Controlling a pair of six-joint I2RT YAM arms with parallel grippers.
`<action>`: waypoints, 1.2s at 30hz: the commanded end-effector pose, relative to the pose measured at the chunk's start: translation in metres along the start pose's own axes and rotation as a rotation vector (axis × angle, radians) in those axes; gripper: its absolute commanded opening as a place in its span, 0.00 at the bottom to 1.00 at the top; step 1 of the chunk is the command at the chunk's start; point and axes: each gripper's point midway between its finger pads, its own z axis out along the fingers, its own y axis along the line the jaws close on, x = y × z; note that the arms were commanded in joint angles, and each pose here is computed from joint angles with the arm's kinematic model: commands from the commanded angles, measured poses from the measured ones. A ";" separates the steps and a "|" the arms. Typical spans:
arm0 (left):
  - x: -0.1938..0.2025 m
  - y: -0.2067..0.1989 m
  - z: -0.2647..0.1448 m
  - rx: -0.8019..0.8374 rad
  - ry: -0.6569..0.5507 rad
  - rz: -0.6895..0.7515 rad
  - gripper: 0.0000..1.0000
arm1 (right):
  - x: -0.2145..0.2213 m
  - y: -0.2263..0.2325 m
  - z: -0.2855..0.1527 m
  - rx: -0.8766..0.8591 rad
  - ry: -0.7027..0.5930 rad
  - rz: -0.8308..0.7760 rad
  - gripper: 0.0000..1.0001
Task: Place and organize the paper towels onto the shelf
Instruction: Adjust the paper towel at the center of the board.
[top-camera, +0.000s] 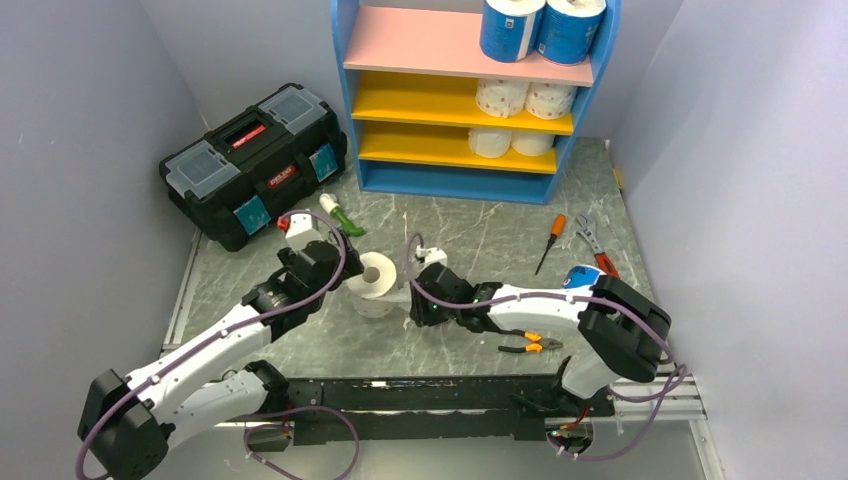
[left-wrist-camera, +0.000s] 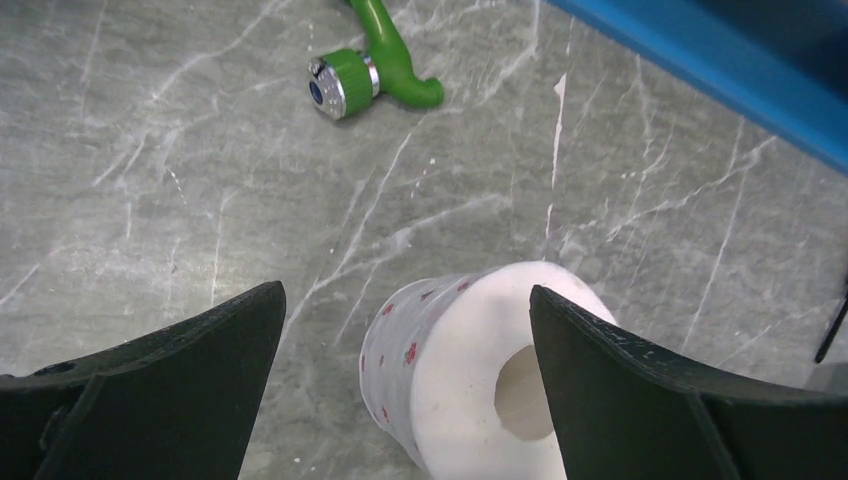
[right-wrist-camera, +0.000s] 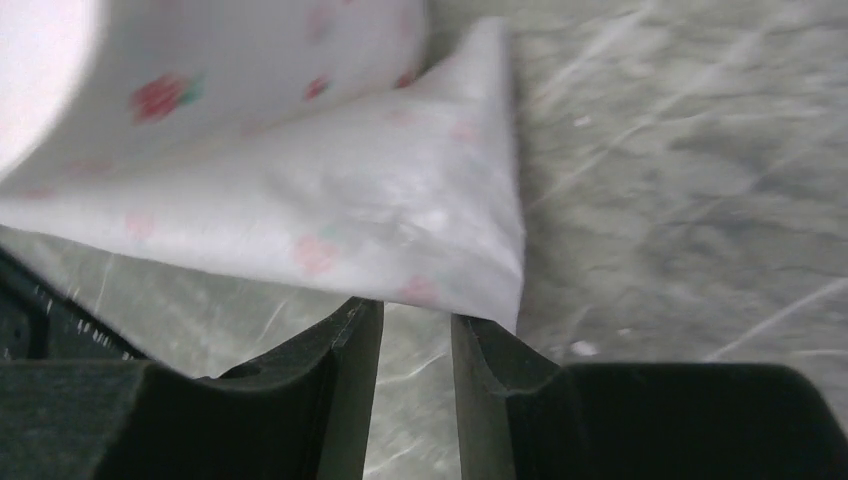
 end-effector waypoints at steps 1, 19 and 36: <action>-0.007 -0.022 0.002 0.062 0.013 -0.022 0.99 | -0.039 -0.014 0.005 -0.003 -0.140 0.093 0.35; 0.013 -0.017 0.002 0.087 0.064 -0.018 0.97 | -0.122 -0.017 0.032 0.010 -0.226 0.098 0.49; 0.000 -0.014 -0.011 0.102 0.026 -0.037 0.97 | -0.163 -0.048 0.018 0.164 -0.274 0.151 0.66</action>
